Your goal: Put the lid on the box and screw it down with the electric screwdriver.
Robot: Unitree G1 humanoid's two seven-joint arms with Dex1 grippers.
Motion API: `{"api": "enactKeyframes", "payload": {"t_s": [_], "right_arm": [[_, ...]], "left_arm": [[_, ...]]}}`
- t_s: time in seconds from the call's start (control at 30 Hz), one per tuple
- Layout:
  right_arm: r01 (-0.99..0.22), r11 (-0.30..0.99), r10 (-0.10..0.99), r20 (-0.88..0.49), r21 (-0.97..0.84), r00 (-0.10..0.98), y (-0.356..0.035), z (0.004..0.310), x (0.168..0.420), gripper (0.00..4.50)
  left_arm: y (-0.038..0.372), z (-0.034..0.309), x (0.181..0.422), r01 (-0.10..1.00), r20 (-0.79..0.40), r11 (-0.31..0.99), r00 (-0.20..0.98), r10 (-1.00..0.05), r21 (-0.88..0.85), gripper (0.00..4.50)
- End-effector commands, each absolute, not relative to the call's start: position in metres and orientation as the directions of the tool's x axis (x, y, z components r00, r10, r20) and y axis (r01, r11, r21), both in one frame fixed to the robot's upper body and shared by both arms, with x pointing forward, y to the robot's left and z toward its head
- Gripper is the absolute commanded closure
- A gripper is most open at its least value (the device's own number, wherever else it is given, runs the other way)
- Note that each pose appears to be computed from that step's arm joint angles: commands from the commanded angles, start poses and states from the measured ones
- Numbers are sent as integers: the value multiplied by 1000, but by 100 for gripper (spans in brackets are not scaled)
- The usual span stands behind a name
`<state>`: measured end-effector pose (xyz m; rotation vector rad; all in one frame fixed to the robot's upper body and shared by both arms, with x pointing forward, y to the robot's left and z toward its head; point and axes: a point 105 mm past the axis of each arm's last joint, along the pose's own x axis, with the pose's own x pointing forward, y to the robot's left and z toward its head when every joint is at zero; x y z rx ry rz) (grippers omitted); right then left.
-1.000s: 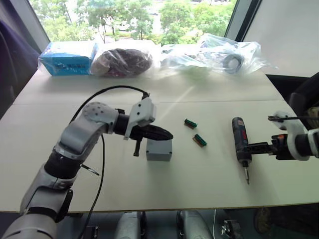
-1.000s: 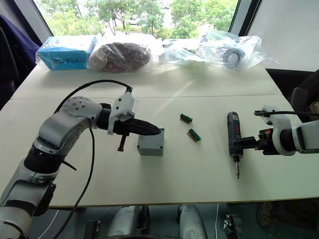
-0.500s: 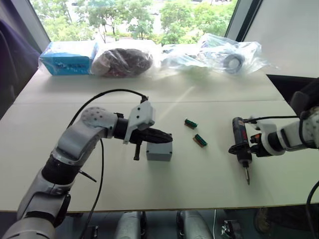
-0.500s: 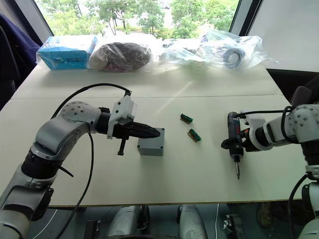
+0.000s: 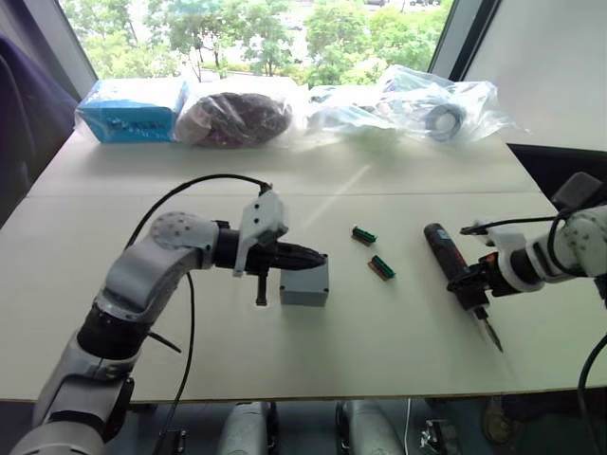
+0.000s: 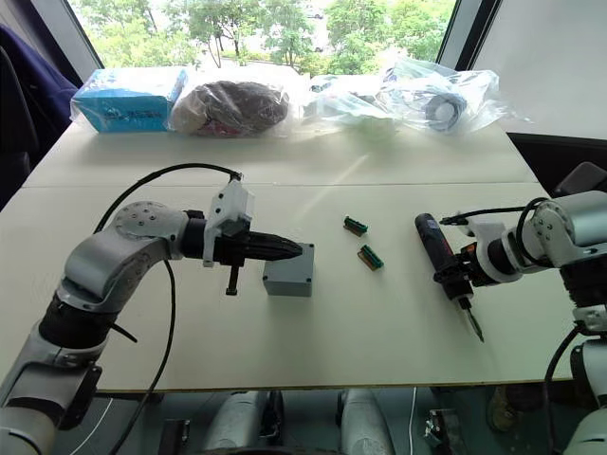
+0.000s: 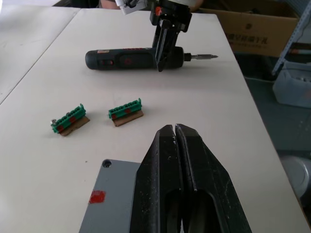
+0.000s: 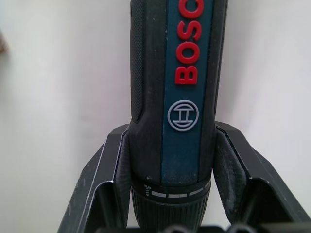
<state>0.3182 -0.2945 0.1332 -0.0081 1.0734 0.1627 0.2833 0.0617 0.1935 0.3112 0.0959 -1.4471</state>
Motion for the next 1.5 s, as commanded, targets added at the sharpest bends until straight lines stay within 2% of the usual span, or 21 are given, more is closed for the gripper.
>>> {"api": "enactKeyframes", "payload": {"t_s": [0.03,0.13,0.2,0.23,0.3,0.33,0.4,0.43,0.57,0.73,0.93,1.07,1.5], "right_arm": [[-168,986,135,-673,17,727,-303,211,351,271],[-295,954,293,-361,51,885,-274,272,369,271],[-354,934,356,-133,42,925,-258,303,371,271],[-403,913,403,16,62,915,-243,319,367,271],[-466,879,441,197,104,876,-226,335,356,271],[-548,825,495,291,139,819,-207,341,344,271],[-687,710,581,424,151,694,-170,346,318,271],[-718,679,597,454,153,662,-160,346,310,271],[-800,584,673,471,134,570,-115,326,288,271],[-819,574,770,331,17,546,-82,278,279,271],[-776,631,733,321,8,600,-78,255,291,271],[-747,665,714,306,-16,629,-78,241,297,271],[-717,697,691,294,-29,660,-74,222,308,271]], "left_arm": [[72,202,289,980,-233,118,155,-960,162,450],[77,201,295,980,-235,132,165,-958,150,450],[79,202,298,980,-228,140,169,-959,138,450],[80,199,301,981,-234,146,174,-957,131,450],[83,195,303,981,-248,151,178,-952,124,450],[84,192,304,981,-265,151,179,-948,122,450],[86,187,303,983,-290,144,171,-941,112,450],[87,185,303,984,-296,141,168,-940,109,450],[86,179,302,987,-327,129,154,-932,98,450],[81,165,310,981,-370,145,184,-911,131,450],[78,140,310,981,-449,98,165,-878,169,450],[71,137,303,986,-426,86,141,-894,145,450],[72,139,305,983,-415,107,160,-896,148,450]]}}
